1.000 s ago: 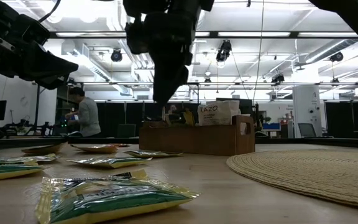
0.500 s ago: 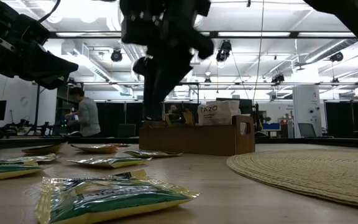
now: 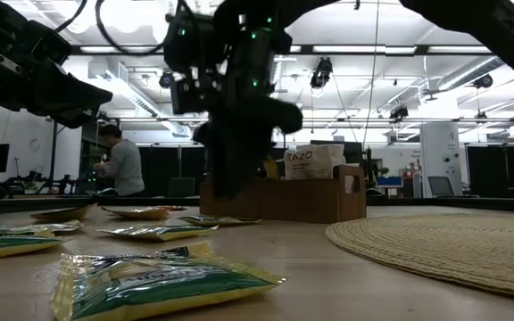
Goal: Pick & Place Tea
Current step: Put the yellow tea bag into the middle section of the wooden organizer
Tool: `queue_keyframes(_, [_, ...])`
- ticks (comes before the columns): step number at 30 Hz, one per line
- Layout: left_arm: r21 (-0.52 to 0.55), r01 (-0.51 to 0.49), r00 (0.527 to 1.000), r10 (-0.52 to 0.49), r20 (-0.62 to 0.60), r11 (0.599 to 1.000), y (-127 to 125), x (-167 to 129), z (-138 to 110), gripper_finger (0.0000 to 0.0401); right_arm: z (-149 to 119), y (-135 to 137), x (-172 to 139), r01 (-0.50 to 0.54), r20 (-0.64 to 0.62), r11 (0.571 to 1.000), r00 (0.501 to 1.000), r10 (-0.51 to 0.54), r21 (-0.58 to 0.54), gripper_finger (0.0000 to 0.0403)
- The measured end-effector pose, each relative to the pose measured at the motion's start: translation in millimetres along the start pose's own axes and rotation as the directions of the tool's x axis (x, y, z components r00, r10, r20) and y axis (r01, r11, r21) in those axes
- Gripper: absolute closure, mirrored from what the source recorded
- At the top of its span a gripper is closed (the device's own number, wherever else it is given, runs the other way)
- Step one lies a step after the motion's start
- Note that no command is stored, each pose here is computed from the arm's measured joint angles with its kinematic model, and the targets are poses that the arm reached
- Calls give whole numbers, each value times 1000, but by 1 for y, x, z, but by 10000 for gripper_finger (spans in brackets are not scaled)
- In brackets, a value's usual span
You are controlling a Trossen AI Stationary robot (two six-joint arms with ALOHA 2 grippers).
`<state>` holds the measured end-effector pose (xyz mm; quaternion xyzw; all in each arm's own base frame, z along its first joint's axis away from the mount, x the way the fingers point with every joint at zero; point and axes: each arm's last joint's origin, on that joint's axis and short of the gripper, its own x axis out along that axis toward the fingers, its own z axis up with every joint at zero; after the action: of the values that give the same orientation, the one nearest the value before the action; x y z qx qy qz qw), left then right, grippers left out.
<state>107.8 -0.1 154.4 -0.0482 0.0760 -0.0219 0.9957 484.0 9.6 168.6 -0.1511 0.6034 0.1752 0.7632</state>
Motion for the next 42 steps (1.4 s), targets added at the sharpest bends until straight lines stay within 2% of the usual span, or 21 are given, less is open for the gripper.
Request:
queue_keyframes(14, [0, -1, 1000, 1, 0, 1000, 0, 0, 0, 401, -1, -4, 1, 10, 3, 995, 1000, -10, 98, 218])
queue_keyframes(22, [0, -2, 1000, 2, 0, 1000, 0, 0, 0, 401, 4, 5, -22, -3, -36, 964, 999, 13, 266, 218])
queue_keyframes(25, [0, -2, 1000, 2, 0, 1000, 0, 0, 0, 401, 8, 8, -31, 8, -32, 932, 999, 4, 363, 218])
queue_keyframes(27, [0, -2, 1000, 2, 0, 1000, 0, 0, 0, 401, 10, 10, -38, 17, -35, 878, 999, 0, 478, 218])
queue_keyframes(29, [0, -2, 1000, 2, 0, 1000, 0, 0, 0, 401, 10, 13, -42, 26, -50, 782, 999, 7, 623, 218])
queue_keyframes(33, [0, -2, 1000, 2, 0, 1000, 0, 0, 0, 401, 10, 19, -43, 25, -60, 497, 997, 54, 868, 218])
queue_keyframes(34, [0, -2, 1000, 2, 0, 1000, 0, 0, 0, 401, 9, 19, -42, 24, -59, 433, 996, 69, 901, 218])
queue_keyframes(35, [0, -2, 1000, 2, 0, 1000, 0, 0, 0, 401, 9, 21, -40, 25, -61, 386, 995, 83, 922, 218])
queue_keyframes(36, [0, -2, 1000, 2, 0, 1000, 0, 0, 0, 401, 8, 21, -38, 30, -66, 355, 994, 89, 934, 218])
queue_keyframes(40, [0, -2, 1000, 2, 0, 1000, 0, 0, 0, 401, 7, 27, -32, 55, -90, 304, 991, 100, 951, 218])
queue_keyframes(42, [0, -2, 1000, 2, 0, 1000, 0, 0, 0, 401, 8, 33, -29, 68, -97, 250, 990, 104, 966, 218])
